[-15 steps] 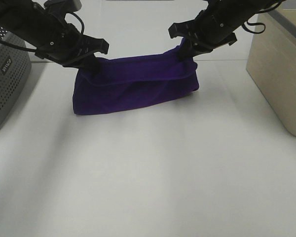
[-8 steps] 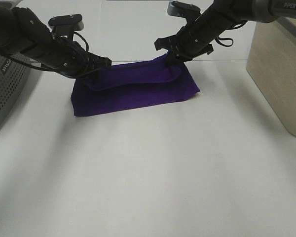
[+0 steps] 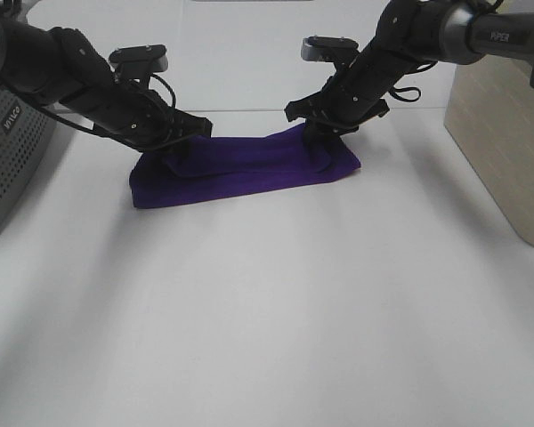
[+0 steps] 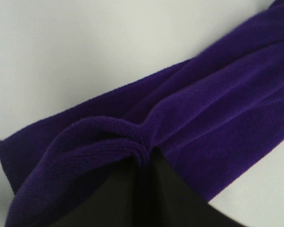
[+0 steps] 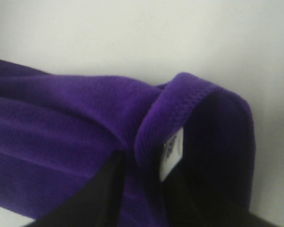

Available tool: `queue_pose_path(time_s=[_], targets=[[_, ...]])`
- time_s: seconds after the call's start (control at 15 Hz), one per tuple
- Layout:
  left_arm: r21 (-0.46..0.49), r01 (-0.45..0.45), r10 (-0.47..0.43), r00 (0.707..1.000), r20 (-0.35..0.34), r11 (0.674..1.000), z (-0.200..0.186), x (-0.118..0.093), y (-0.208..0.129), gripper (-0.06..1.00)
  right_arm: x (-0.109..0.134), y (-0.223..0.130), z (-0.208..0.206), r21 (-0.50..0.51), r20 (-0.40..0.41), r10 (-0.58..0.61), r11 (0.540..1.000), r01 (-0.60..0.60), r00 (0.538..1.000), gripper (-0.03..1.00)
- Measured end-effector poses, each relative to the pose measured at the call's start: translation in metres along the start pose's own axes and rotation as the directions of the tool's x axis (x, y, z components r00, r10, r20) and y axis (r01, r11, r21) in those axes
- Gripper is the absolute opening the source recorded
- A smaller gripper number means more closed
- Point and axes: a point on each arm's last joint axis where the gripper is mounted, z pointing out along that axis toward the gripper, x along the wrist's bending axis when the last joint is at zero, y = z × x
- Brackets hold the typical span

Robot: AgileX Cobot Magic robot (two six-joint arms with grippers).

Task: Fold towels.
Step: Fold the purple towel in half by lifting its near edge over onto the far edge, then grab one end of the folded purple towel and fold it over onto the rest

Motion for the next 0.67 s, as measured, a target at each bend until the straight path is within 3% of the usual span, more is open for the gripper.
queue_pose_path(time_s=[0.07, 0.13, 0.27, 0.33, 0.53, 0.67], targets=[[0.008, -0.006, 0.006, 1.0, 0.0, 1.0, 0.001, 0.0, -0.001, 0.1, -0.001, 0.0, 0.0, 0.001, 0.013, -0.014, 1.0, 0.014, 1.0, 0.47], [0.009, -0.013, 0.013, 1.0, -0.002, 1.0, 0.001, 0.0, -0.001, 0.16, -0.002, 0.0, 0.0, 0.0, 0.02, -0.02, 1.0, 0.02, 1.0, 0.52], [0.013, -0.037, 0.037, 0.999, -0.008, 0.999, 0.001, 0.001, -0.001, 0.5, -0.004, 0.0, 0.0, 0.004, 0.042, -0.045, 0.999, 0.045, 0.998, 0.67], [0.039, -0.078, 0.078, 0.997, -0.007, 0.996, -0.005, -0.001, 0.001, 0.8, -0.002, 0.005, -0.011, 0.0, 0.052, -0.067, 0.998, 0.067, 0.996, 0.71], [0.122, -0.105, 0.106, 0.994, 0.001, 0.987, -0.026, -0.008, 0.021, 0.87, 0.01, 0.015, -0.046, 0.022, 0.032, -0.089, 0.996, 0.088, 0.996, 0.72], [0.254, -0.079, 0.098, 0.993, -0.063, 0.964, -0.041, -0.006, 0.029, 0.87, 0.019, 0.016, -0.072, 0.085, 0.001, -0.091, 0.992, 0.09, 0.996, 0.72]])
